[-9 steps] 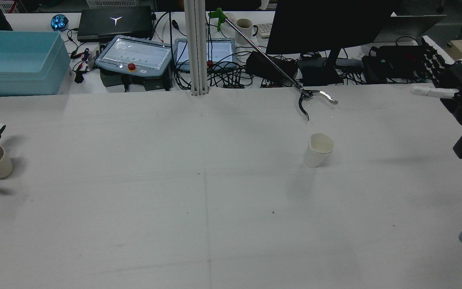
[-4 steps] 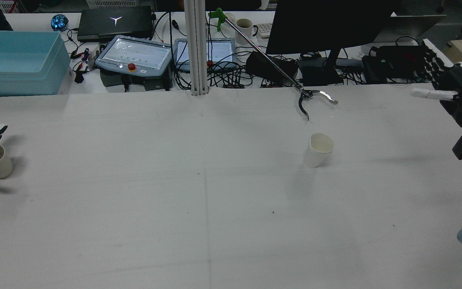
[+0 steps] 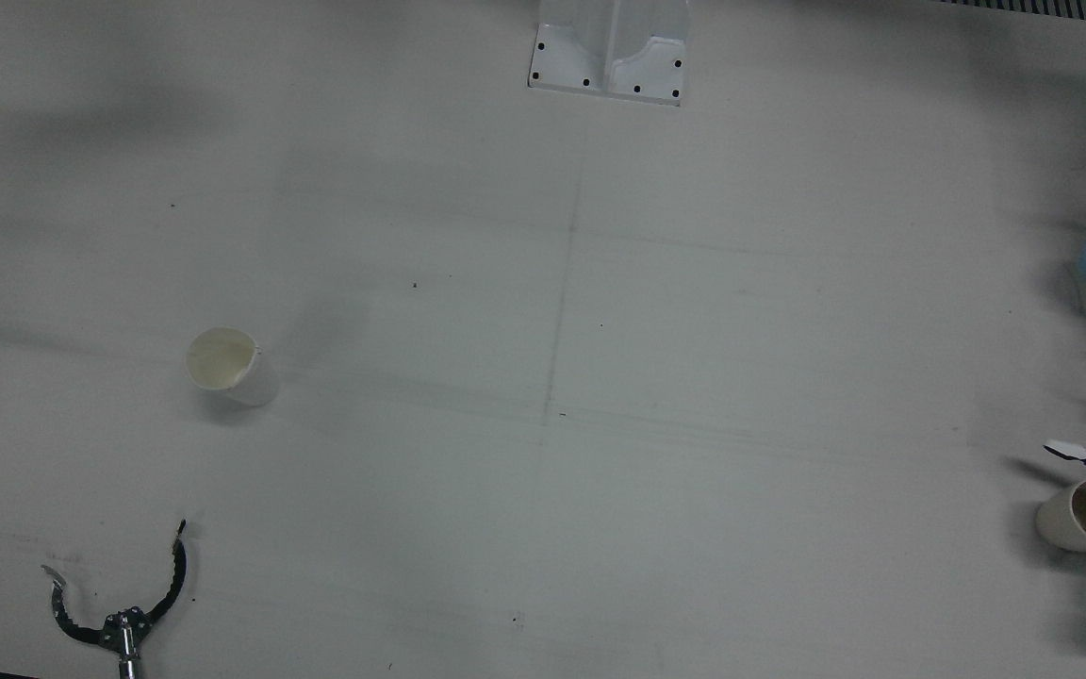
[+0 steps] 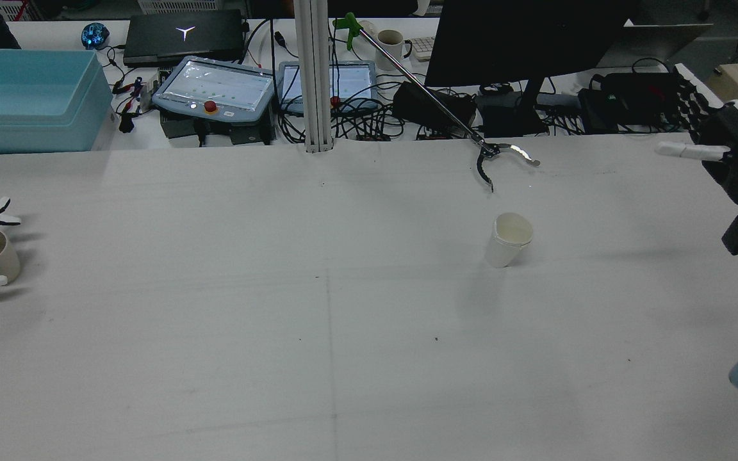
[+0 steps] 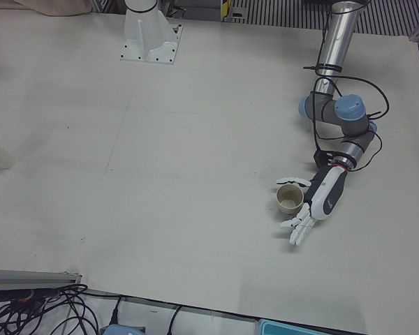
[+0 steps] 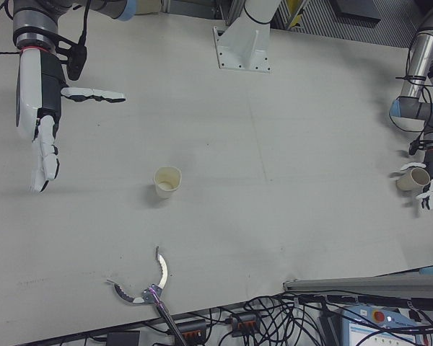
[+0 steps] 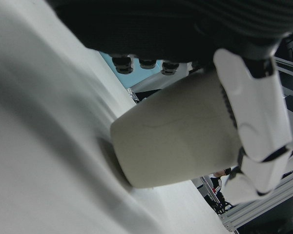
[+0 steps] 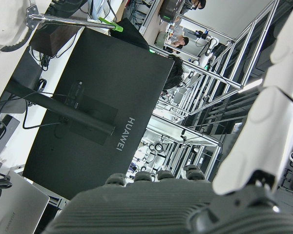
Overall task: Pour water
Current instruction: 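Move the right hand toward the white paper cup in the middle, then wrap the right hand fingers around the middle paper cup, then close the right hand firmly on the middle paper cup, then lift both cups and bring them toward each other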
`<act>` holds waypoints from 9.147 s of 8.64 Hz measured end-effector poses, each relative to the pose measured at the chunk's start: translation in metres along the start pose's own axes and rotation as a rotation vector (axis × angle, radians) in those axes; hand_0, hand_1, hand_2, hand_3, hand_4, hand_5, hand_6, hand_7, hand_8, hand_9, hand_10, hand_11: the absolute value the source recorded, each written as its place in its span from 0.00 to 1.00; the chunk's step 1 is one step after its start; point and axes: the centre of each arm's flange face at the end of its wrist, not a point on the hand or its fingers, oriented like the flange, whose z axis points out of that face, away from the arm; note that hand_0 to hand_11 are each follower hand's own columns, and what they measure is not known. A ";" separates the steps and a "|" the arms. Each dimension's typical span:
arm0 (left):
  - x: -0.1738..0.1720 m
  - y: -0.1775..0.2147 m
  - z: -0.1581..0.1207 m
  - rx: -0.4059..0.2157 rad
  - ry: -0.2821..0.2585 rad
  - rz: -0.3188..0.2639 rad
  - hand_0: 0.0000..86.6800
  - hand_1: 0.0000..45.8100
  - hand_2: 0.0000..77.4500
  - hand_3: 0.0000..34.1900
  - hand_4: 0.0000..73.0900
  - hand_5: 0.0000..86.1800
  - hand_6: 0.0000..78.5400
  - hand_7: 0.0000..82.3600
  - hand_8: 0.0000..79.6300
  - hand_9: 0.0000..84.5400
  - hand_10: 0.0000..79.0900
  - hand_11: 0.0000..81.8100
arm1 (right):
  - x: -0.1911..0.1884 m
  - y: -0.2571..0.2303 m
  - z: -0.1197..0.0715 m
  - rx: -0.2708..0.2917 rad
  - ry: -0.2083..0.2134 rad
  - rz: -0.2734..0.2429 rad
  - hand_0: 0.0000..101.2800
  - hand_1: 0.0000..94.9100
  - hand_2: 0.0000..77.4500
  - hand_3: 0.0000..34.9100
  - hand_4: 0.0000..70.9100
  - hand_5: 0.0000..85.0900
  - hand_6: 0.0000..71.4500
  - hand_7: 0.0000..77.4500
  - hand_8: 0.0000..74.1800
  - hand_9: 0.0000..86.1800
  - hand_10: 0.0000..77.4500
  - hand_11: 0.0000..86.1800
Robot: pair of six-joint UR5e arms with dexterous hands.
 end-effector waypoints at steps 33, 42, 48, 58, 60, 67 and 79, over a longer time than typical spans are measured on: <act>0.028 -0.024 -0.060 0.101 0.153 -0.373 0.53 0.25 0.54 0.00 0.50 0.56 0.21 0.35 0.07 0.13 0.05 0.08 | 0.251 0.015 0.009 -0.009 0.149 0.215 0.46 0.17 0.10 0.03 0.00 0.03 0.01 0.01 0.01 0.01 0.01 0.01; 0.028 -0.024 -0.064 0.100 0.151 -0.373 0.53 0.25 0.54 0.00 0.51 0.56 0.21 0.35 0.07 0.13 0.05 0.08 | 0.289 0.002 -0.009 0.078 -0.061 0.180 0.50 0.23 0.13 0.01 0.00 0.01 0.01 0.01 0.01 0.01 0.01 0.01; 0.026 -0.025 -0.063 0.113 0.144 -0.368 0.53 0.25 0.54 0.00 0.51 0.55 0.22 0.35 0.07 0.13 0.06 0.09 | 0.296 0.013 -0.007 0.068 -0.048 0.149 0.51 0.23 0.15 0.00 0.00 0.06 0.01 0.01 0.01 0.01 0.01 0.01; 0.027 -0.025 -0.066 0.114 0.144 -0.369 0.53 0.25 0.54 0.00 0.51 0.55 0.22 0.35 0.08 0.13 0.06 0.09 | 0.320 0.040 0.006 0.052 -0.037 0.109 0.51 0.21 0.16 0.00 0.04 0.07 0.01 0.01 0.01 0.01 0.01 0.04; 0.027 -0.025 -0.066 0.115 0.144 -0.368 0.53 0.25 0.54 0.00 0.51 0.55 0.22 0.35 0.05 0.13 0.06 0.09 | 0.321 0.040 0.007 0.052 -0.037 0.090 0.51 0.21 0.16 0.00 0.04 0.07 0.01 0.01 0.01 0.01 0.01 0.04; 0.027 -0.026 -0.067 0.117 0.143 -0.369 0.53 0.25 0.54 0.00 0.51 0.55 0.22 0.34 0.07 0.13 0.06 0.09 | 0.339 0.035 0.015 0.058 -0.035 0.052 0.50 0.21 0.17 0.00 0.07 0.08 0.03 0.01 0.01 0.01 0.01 0.04; 0.032 -0.023 -0.074 0.109 0.145 -0.375 0.53 0.25 0.54 0.00 0.51 0.56 0.21 0.34 0.08 0.13 0.06 0.09 | 0.339 0.064 0.020 0.026 -0.038 0.119 0.47 0.07 0.24 0.00 0.66 0.61 0.13 0.14 0.01 0.01 0.10 0.15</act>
